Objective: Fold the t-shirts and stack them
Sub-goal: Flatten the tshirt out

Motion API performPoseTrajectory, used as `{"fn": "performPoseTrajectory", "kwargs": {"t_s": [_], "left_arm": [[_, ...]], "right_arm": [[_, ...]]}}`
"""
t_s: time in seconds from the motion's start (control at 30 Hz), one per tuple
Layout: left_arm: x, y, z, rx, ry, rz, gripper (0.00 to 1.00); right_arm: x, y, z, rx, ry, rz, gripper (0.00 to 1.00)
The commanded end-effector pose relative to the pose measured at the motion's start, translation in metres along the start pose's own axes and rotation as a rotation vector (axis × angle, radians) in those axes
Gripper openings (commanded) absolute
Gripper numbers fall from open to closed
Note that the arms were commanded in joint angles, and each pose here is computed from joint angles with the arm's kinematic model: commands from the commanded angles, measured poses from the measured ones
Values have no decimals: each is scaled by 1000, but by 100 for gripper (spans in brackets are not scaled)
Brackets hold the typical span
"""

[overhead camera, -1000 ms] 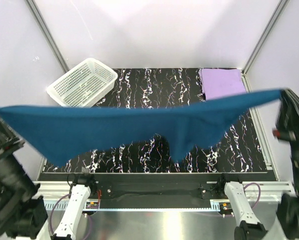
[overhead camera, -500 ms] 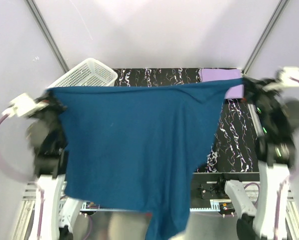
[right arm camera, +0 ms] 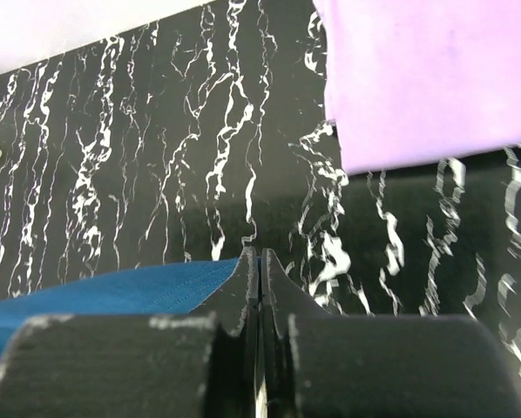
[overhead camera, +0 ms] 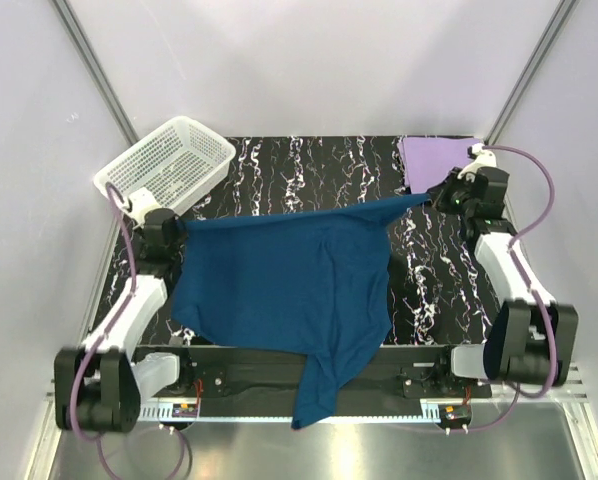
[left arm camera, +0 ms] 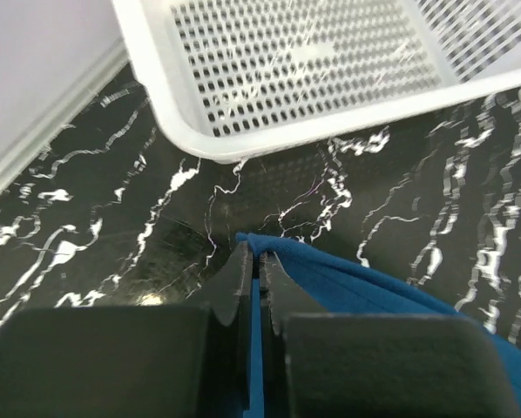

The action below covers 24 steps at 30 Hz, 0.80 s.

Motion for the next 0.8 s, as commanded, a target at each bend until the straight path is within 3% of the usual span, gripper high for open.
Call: {"fn": "performPoseTrajectory", "kwargs": {"t_s": [0.0, 0.13, 0.17, 0.23, 0.27, 0.37, 0.43, 0.47, 0.53, 0.6, 0.63, 0.67, 0.77], "left_arm": [[-29, -22, -33, 68, -88, -5, 0], [-63, -44, -34, 38, -43, 3, 0], [-68, -47, -32, 23, -19, -4, 0], [-85, -60, -40, 11, -5, -2, 0], [-89, -64, -42, 2, 7, -10, 0], [-107, -75, -44, -28, 31, -6, 0], [-115, -79, -39, -54, 58, 2, 0], [-116, -82, -42, -58, 63, 4, 0], [-120, -83, -35, -70, 87, 14, 0], [-124, -85, -31, -68, 115, 10, 0], [-127, -84, -29, -66, 135, -1, 0], [-132, -87, -24, -75, 179, 1, 0], [-136, -91, -16, -80, 236, 6, 0]], "right_arm": [[-38, 0, -29, 3, -92, -68, 0], [-86, 0, -34, -65, -25, -136, 0], [-103, -6, -18, -95, 44, -134, 0], [-120, 2, -40, -98, 37, -152, 0], [-134, -3, -24, -128, 109, -129, 0], [-154, 4, -34, -139, 154, -150, 0], [-162, 10, -59, -124, 127, -152, 0], [-171, 7, -43, -144, 206, -135, 0], [-178, 8, -67, -118, 200, -126, 0], [-186, -2, -53, -133, 288, -66, 0], [-187, 3, -74, -113, 254, -76, 0], [-192, -2, -61, -124, 314, -64, 0], [-196, 0, -71, -119, 325, -73, 0]]}}
Point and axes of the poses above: each gripper's point midway between its finger pads, its own x axis back along the fingers, its own y axis along the line the jaws close on, z = x × y, the point moved 5 cm from there along x, back along the fingers, and after that the axes turned 4 degrees about x, right-handed, at the moved point
